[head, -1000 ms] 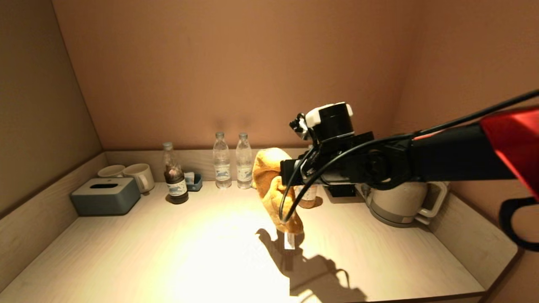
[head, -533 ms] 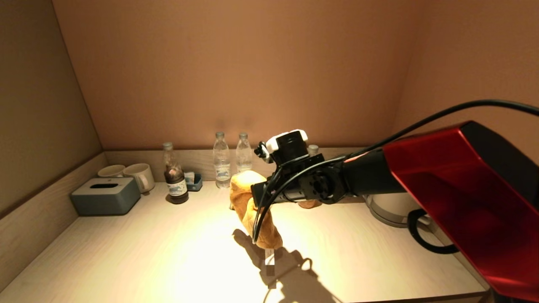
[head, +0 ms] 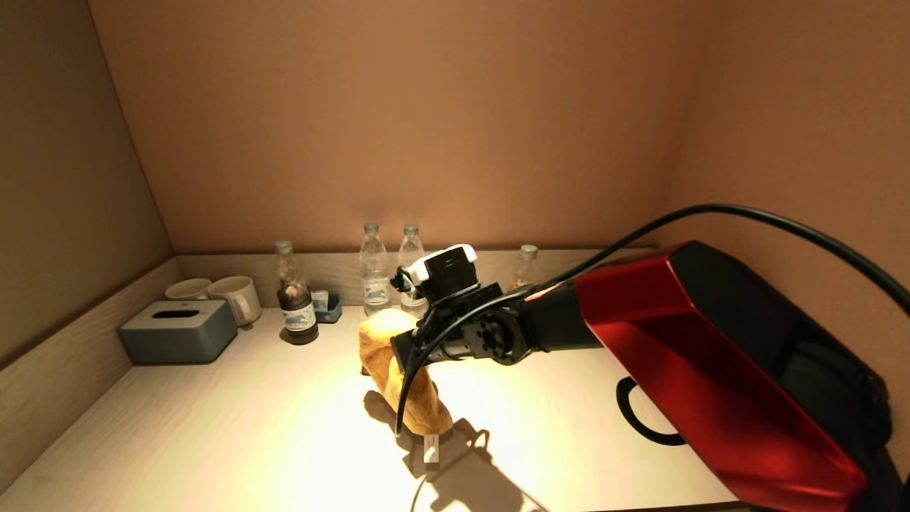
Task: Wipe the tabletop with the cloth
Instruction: Sweep the stains on the table
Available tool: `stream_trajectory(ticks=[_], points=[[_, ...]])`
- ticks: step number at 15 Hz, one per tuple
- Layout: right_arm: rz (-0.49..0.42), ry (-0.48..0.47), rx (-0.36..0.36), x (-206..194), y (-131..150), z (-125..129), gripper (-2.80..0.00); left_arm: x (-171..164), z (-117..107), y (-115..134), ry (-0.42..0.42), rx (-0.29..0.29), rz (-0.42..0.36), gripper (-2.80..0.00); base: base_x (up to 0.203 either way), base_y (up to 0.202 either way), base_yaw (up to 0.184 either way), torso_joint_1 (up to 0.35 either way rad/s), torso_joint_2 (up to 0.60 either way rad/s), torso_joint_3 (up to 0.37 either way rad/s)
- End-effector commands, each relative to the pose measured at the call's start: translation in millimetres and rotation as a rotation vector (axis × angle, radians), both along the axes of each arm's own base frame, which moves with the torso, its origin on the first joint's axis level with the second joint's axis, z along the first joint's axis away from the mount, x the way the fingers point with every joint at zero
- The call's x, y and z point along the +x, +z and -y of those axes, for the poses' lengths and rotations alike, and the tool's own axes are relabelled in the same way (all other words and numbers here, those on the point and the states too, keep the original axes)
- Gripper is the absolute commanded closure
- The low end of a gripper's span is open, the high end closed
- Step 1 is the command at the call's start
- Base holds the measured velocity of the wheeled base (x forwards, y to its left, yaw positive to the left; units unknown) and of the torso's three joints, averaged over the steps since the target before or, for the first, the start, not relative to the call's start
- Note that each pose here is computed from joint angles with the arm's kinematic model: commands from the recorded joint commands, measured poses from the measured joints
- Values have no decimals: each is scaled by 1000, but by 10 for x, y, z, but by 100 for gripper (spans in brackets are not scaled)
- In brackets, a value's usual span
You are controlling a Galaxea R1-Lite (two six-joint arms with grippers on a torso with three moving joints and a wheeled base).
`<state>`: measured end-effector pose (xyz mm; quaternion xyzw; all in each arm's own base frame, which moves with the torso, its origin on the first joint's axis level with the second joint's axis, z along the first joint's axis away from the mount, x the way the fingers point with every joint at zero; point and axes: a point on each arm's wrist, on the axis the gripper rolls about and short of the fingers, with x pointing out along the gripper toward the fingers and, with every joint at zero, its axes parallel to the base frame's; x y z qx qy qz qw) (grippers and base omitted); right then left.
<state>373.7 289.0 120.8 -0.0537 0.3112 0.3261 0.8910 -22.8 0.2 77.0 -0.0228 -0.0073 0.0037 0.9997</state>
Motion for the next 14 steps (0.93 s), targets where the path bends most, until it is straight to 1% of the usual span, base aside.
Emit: stream_trajectory(ticks=[1, 5, 7, 9, 10, 11, 12, 14], points=[[1, 10, -4, 87, -146, -113, 0, 0, 0, 0, 0, 0, 1, 0, 0, 0, 0, 0, 0, 0], [26, 29, 6, 164, -249, -310, 0, 0, 0, 0, 0, 0, 1, 0, 0, 0, 0, 0, 0, 0], [30, 35, 5, 170, -276, -352, 0, 0, 0, 0, 0, 0, 1, 0, 0, 0, 0, 0, 0, 0], [39, 62, -26, 178, -436, -449, 0, 0, 0, 0, 0, 0, 1, 0, 0, 0, 0, 0, 0, 0], [55, 73, -69, 186, -539, -468, 0, 0, 0, 0, 0, 0, 1, 0, 0, 0, 0, 0, 0, 0], [62, 76, -83, 186, -570, -476, 0, 0, 0, 0, 0, 0, 1, 0, 0, 0, 0, 0, 0, 0], [64, 84, -94, 195, -640, -490, 0, 0, 0, 0, 0, 0, 1, 0, 0, 0, 0, 0, 0, 0], [82, 89, -88, 215, -714, -518, 0, 0, 0, 0, 0, 0, 1, 0, 0, 0, 0, 0, 0, 0]])
